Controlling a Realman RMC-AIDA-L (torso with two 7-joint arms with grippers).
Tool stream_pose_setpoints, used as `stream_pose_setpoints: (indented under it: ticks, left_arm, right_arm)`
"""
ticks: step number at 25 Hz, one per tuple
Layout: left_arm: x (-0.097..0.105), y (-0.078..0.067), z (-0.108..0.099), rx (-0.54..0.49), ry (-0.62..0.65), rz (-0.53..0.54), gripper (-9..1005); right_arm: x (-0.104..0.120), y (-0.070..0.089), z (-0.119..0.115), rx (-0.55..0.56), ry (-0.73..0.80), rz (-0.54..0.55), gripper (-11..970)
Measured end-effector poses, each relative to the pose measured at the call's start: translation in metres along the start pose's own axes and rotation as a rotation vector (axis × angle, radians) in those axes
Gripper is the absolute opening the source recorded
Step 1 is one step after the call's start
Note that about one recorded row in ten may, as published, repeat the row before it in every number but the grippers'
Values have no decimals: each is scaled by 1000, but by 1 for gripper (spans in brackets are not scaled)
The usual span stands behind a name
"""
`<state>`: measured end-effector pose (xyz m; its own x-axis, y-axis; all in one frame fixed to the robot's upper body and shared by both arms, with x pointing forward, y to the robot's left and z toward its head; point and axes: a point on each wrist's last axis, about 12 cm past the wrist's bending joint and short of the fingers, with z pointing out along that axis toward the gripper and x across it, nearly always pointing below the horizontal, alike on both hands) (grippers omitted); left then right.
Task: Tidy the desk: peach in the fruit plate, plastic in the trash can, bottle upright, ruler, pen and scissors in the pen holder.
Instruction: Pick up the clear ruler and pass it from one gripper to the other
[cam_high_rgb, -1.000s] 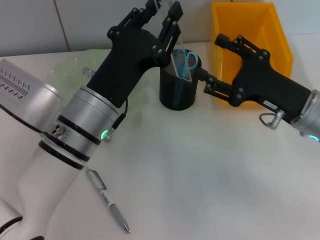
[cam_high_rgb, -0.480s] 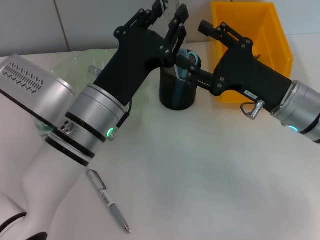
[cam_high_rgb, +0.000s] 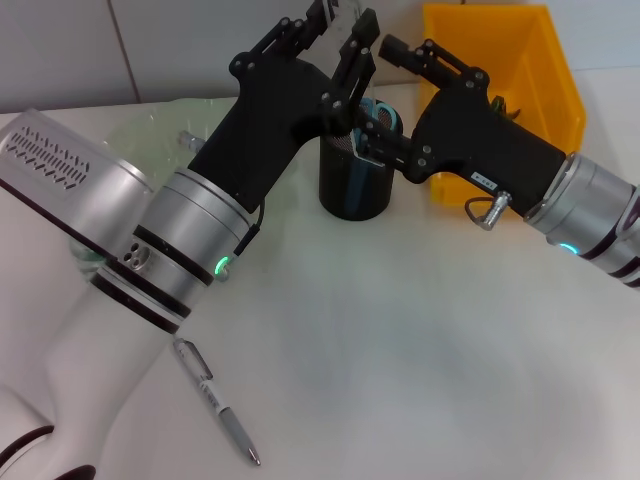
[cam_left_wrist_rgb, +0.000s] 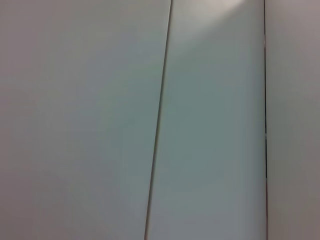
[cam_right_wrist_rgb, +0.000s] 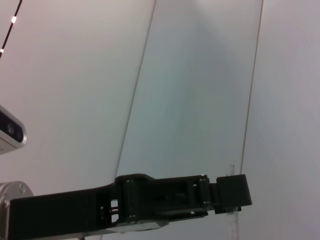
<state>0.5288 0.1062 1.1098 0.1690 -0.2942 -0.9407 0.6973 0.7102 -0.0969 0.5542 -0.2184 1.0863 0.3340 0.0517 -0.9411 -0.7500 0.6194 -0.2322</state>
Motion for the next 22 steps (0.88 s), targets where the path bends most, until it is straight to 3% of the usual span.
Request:
stream_pose_setpoints:
  ticks: [3, 6, 12, 22]
  left_arm:
    - [0, -1, 0, 6, 1, 1, 421]
    - [1, -3, 0, 14, 3, 1, 423]
    - [1, -4, 0, 18, 5, 11, 425]
    - [2, -4, -1, 18, 7, 12, 428]
  right_arm:
    - [1, 2, 1, -1, 0, -17, 780]
    - [2, 5, 2, 4, -3, -40, 586]
    - [3, 6, 3, 19, -9, -41, 378]
    - [2, 6, 4, 19, -11, -41, 360]
